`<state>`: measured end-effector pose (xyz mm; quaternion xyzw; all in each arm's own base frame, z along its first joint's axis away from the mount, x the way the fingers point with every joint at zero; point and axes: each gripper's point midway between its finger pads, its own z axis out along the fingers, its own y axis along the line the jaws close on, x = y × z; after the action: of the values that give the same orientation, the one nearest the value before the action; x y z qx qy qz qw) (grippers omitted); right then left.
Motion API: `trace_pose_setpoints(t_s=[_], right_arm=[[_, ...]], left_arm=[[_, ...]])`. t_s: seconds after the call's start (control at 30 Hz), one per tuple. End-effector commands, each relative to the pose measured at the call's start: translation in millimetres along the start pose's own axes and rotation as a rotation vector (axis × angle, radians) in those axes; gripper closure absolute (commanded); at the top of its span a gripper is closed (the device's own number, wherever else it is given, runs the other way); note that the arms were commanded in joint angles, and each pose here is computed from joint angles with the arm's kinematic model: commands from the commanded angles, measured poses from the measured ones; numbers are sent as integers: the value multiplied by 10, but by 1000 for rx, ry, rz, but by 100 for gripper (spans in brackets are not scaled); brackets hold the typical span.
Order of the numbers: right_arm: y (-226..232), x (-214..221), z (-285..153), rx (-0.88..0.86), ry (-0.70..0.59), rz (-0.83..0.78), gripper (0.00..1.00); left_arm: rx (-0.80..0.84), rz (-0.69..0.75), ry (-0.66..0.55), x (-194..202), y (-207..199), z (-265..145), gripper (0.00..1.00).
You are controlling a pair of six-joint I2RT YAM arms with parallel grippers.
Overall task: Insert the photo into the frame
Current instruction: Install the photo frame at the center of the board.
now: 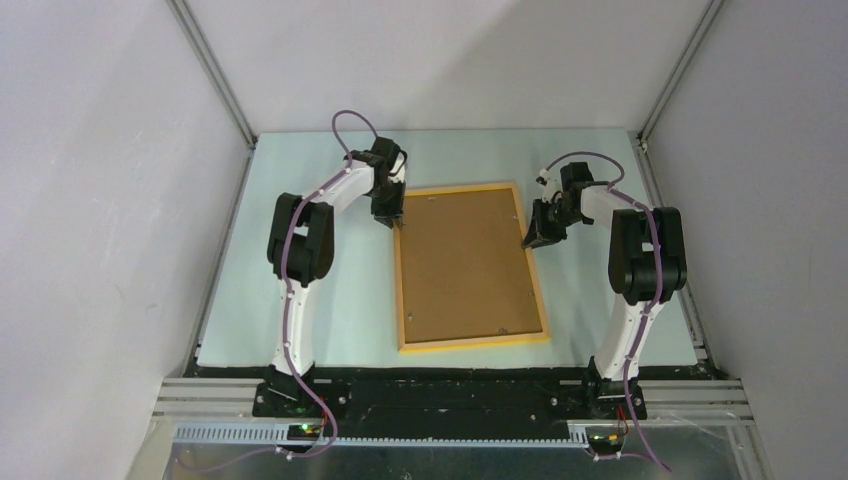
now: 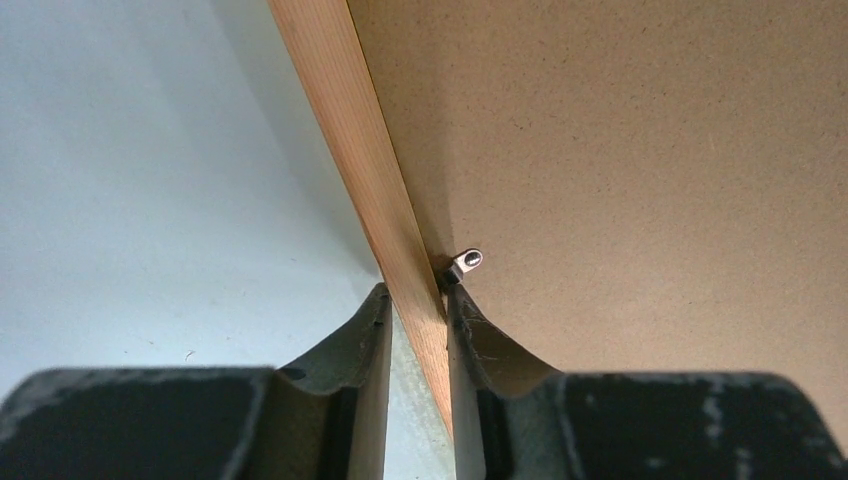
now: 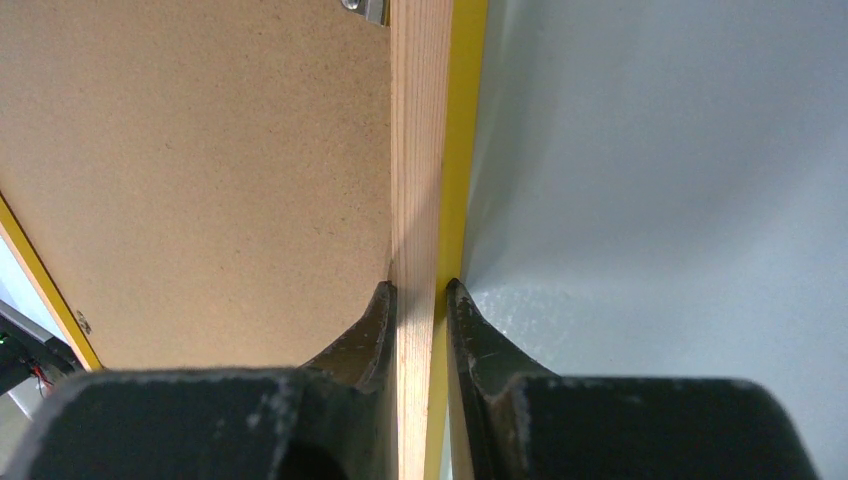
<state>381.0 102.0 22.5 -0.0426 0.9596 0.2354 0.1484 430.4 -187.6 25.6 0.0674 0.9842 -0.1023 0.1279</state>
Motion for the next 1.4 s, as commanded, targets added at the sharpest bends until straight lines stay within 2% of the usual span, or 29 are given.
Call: trace_pose_setpoints(t_s=[0.0,0.03,0.27,0.33,0.73,0.97,1.37], right_arm=[[-32,167,-30,4,47,16,100],[-36,160,-33,7,45,14,100],[-43,136,-23,11,35,21,100],[-31,107,-19,8,24,15,100],[-51,-101,-50,-6,-47,108,100],[-138,-283,-101,-25,-106,201,100],[-223,-538,-121,-97,-184,326,100]], left_arm=[[19,43,-19,-35,-73,-57,77],[21,44,-23,-42,-81,-75,67],[69,51,-60,-72,-149,-336,19],[85,63,-67,-50,-164,-424,14],[156,196,-4,487,-151,-688,5],[162,280,46,804,-96,-700,4],[207,371,97,1003,-343,-604,4]])
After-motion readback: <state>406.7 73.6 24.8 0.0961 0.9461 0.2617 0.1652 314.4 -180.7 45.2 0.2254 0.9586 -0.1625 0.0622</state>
